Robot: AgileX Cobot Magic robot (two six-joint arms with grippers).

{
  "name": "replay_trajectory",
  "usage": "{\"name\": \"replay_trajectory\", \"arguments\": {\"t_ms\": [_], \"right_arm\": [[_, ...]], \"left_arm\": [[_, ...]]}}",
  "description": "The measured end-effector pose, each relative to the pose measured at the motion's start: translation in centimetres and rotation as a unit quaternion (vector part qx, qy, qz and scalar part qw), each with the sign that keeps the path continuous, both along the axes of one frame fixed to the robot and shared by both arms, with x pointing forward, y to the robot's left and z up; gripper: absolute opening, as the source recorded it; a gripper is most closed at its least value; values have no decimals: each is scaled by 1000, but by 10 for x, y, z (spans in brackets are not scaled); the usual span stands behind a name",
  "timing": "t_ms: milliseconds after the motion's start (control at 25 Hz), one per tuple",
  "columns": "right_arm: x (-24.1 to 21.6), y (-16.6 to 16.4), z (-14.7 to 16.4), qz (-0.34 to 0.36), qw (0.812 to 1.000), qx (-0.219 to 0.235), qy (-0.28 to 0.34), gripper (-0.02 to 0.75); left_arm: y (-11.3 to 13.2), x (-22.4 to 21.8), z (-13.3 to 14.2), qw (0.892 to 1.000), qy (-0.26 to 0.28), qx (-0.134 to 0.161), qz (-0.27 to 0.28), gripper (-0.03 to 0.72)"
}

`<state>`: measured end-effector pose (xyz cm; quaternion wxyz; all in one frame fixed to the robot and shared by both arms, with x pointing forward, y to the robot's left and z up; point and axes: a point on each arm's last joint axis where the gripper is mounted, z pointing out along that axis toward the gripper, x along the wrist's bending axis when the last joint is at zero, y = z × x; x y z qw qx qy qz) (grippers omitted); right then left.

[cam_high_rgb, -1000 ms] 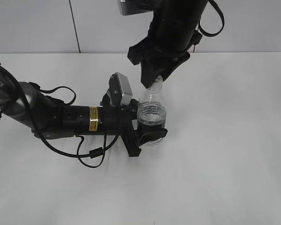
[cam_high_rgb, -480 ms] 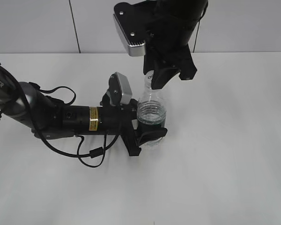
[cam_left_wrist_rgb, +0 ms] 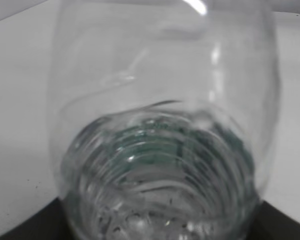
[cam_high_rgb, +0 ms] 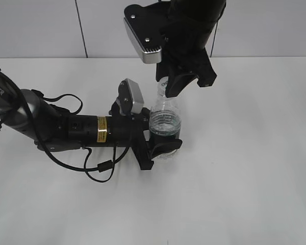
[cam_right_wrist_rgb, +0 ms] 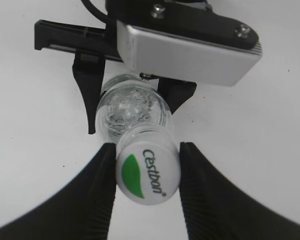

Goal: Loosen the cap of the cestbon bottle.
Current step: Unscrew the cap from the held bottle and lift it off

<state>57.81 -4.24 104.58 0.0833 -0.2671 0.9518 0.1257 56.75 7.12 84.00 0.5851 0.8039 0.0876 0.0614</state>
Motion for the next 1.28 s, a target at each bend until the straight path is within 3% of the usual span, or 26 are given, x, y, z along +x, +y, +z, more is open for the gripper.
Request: {"name": "replay_trajectory", "arguments": {"t_ms": [1120, 1280], "right_arm": [[0, 0, 0, -2, 1000, 0, 0, 295], [1, 0, 4, -39, 999, 6, 8, 305]], "left_arm": [[0, 0, 0, 1000, 0, -3, -1, 404], [0, 0, 1, 1000, 0, -4, -1, 404]]}}
